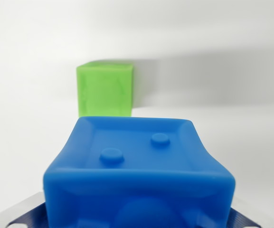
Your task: Stack cube
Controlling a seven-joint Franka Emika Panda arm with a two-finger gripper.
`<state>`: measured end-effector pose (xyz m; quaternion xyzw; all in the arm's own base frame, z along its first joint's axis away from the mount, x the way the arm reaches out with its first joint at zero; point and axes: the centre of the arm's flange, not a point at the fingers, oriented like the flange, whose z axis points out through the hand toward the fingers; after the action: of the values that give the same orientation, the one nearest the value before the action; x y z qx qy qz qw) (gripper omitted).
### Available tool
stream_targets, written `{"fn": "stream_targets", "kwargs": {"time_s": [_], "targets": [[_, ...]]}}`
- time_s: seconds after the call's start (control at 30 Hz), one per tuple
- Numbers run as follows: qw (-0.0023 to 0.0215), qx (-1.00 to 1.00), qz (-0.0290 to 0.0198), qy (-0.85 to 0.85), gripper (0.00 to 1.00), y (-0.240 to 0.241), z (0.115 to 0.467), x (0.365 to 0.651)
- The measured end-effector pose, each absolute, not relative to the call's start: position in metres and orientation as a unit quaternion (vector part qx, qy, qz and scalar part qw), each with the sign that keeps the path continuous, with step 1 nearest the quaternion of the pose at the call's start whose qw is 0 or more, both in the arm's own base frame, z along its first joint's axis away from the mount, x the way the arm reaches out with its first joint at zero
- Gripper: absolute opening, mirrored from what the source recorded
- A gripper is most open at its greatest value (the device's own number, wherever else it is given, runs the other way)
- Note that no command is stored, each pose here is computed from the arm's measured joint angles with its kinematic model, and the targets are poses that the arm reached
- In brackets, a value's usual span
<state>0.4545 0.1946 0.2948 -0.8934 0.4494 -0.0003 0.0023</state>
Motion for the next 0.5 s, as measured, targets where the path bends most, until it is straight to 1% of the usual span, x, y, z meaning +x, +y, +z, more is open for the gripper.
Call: {"fn": "stream_targets", "kwargs": {"time_s": [0.17, 0.3, 0.5], "targets": [[0.0024, -0.893, -0.0001, 0.451, 0.0, 0.203, 0.3, 0.458], [0.0029, -0.892, -0.0004, 0.452, 0.0, 0.209, 0.303, 0.461], [0.0026, -0.891, 0.0, 0.454, 0.0, 0.219, 0.309, 0.465]]}}
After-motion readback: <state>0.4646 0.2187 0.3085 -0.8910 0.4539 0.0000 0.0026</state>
